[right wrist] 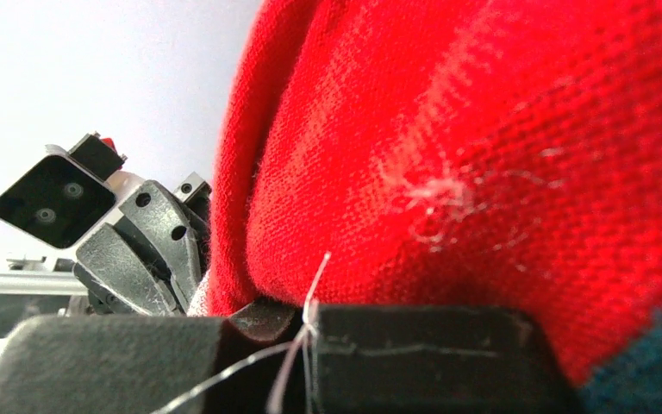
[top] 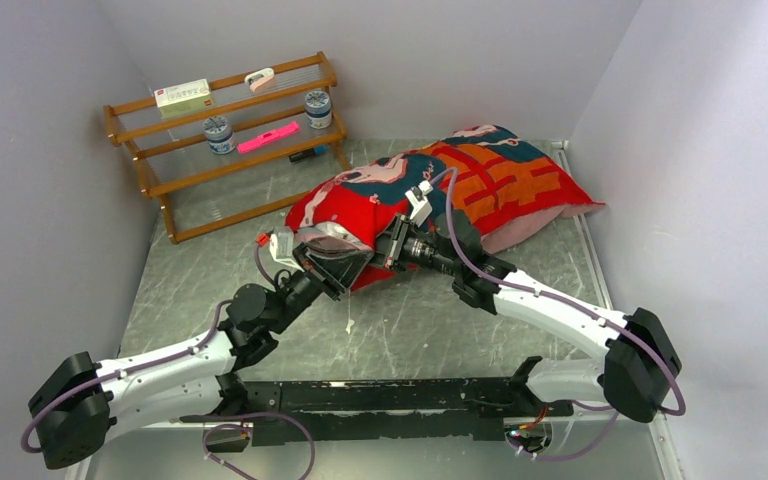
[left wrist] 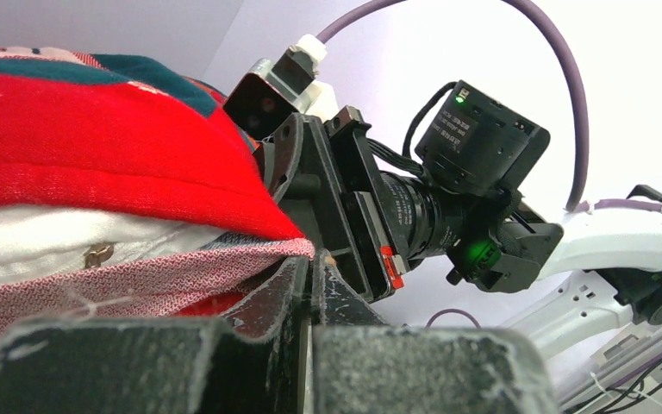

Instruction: Put the pillow into the pillowcase

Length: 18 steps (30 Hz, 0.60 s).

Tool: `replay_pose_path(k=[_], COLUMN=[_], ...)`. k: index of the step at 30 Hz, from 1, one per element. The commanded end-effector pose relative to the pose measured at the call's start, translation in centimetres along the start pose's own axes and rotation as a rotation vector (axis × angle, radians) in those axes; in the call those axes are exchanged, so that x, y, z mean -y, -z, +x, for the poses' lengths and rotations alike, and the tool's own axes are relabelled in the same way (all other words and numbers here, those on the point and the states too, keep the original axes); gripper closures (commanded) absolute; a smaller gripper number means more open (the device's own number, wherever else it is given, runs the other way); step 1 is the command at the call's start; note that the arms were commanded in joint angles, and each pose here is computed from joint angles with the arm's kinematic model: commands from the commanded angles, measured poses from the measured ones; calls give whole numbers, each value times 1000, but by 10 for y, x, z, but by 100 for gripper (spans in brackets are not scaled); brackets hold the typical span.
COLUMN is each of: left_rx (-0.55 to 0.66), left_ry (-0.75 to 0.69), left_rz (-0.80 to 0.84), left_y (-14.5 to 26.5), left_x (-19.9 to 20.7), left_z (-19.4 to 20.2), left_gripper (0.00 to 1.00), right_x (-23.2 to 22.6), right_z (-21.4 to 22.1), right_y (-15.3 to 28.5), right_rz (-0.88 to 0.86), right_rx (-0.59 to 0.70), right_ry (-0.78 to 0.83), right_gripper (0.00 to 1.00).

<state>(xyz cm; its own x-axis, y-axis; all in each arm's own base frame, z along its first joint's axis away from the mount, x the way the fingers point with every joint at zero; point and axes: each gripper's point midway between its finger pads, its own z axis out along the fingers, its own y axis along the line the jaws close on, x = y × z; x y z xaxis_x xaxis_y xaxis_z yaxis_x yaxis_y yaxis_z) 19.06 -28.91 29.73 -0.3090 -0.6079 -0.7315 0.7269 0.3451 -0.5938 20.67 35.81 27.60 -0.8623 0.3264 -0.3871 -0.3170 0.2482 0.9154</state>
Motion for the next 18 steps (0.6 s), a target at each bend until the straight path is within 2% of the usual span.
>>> replay_pose_path(k=[1, 5, 7, 10, 14, 16, 18], left_rx=[-602, -661, -682, -594, -601, -577, -567], left_ry=[-15, -57, -27, 65, 85, 96, 97], left_rz=[53, 24, -9, 20, 75, 83, 68], left_y=[67, 68, 71, 75, 78, 75, 68], left_x=[-15, -23, -29, -26, -21, -19, -18], left_z=[140, 154, 162, 156, 153, 147, 139], left_gripper=[95, 95, 95, 95, 95, 95, 95], right_x=[-184, -191, -192, -207, -218, -218, -209], right_z=[-37, -50, -49, -54, -47, -42, -40], right_y=[68, 61, 64, 83, 91, 91, 83], right_rz=[-646, -569, -604, -744, -816, -819, -752], right_rx=[127, 145, 149, 156, 113, 89, 76], right_ry=[75, 87, 69, 52, 87, 112, 143], right_gripper=[100, 100, 100, 100, 100, 100, 100])
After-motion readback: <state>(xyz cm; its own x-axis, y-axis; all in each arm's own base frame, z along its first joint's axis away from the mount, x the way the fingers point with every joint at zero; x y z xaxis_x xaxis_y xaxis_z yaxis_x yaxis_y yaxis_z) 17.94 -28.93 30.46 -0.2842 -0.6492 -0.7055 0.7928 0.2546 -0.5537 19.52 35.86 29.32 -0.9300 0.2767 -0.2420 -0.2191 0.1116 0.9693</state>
